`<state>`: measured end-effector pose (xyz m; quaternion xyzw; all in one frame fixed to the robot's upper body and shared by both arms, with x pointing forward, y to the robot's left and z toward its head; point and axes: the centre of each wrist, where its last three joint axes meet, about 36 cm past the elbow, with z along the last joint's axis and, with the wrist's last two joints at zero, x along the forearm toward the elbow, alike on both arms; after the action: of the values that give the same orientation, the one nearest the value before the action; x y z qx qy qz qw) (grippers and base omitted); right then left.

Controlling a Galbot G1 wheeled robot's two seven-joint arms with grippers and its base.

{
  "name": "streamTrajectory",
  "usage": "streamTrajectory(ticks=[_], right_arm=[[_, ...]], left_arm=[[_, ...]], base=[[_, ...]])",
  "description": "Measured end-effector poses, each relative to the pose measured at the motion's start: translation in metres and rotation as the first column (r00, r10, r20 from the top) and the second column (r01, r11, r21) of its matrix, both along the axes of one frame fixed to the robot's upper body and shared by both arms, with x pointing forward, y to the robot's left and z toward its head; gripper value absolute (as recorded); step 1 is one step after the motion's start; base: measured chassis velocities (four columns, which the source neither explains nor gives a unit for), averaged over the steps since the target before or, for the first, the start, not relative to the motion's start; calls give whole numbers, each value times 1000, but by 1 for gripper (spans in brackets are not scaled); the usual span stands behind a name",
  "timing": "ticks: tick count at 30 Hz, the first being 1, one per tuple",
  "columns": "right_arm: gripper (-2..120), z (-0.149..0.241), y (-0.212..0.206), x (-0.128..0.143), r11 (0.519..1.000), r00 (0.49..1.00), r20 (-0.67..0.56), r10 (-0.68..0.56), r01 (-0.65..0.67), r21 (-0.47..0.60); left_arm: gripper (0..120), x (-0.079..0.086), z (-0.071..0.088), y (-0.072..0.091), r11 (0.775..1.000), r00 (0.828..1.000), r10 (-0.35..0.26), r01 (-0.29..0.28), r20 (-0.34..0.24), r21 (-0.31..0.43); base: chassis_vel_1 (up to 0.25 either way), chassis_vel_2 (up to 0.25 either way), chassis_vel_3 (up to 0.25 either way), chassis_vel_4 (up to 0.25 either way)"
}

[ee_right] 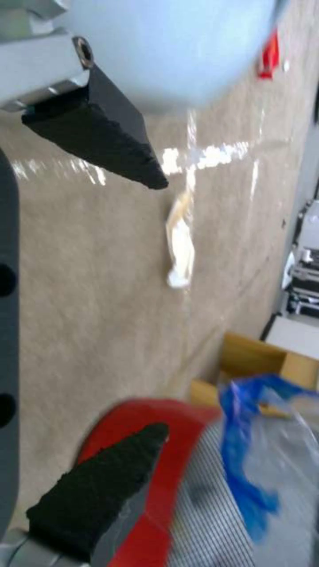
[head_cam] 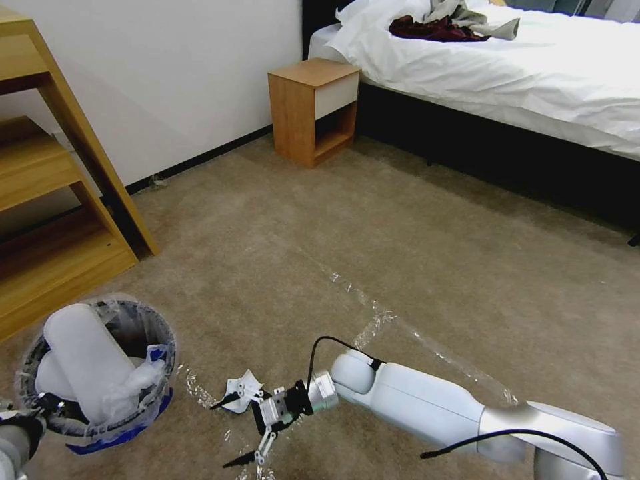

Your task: Pick up the trash bin and place the garbage on the floor into it.

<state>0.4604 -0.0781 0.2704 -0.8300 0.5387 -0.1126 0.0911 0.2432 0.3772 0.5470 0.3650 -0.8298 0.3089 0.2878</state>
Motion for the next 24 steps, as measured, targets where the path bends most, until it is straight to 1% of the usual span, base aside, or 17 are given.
streamTrajectory(ticks=[2, 3, 5, 8, 17, 20, 23, 24], right_arm=[[100, -7, -23, -5, 999, 1000, -8, 0, 0, -33], [100, -7, -23, -5, 999, 1000, -8, 0, 0, -33], [100, -11, -38, -6, 999, 1000, 0, -10, 10, -53], [100, -13, -45, -3, 998, 999, 5, -31, 32, -59], [100, -17, -45, 1, 995, 997, 18, -74, 75, -59], [100, -17, -42, 8, 993, 994, 34, -102, 104, -57], [100, -9, -35, 21, 988, 987, 59, -147, 149, -32], [100, -9, -35, 21, 988, 987, 59, -147, 149, -32]], left_arm=[[0, 0, 0, 0, 1000, 1000, -2, 2, -1, 1], [0, 0, 0, 0, 1000, 1000, -2, 2, -1, 1], [0, 0, 0, 0, 1000, 1000, -3, 3, -1, 1], [0, 1, 0, -1, 1000, 1000, -4, 4, -1, 0], [0, 2, -2, -3, 1000, 1000, -8, 8, -2, -4], [0, 2, -3, -3, 1000, 1000, -7, 7, -3, -5], [0, 2, -3, -3, 1000, 1000, -6, 6, -5, -6], [0, 2, -3, -3, 1000, 1000, -6, 6, -5, -6]], base=[[0, 0, 0, 0], [0, 0, 0, 0], [0, 0, 0, 0], [0, 0, 0, 0], [0, 0, 0, 0], [0, 0, 0, 0], [0, 0, 0, 0], [0, 0, 0, 0]])
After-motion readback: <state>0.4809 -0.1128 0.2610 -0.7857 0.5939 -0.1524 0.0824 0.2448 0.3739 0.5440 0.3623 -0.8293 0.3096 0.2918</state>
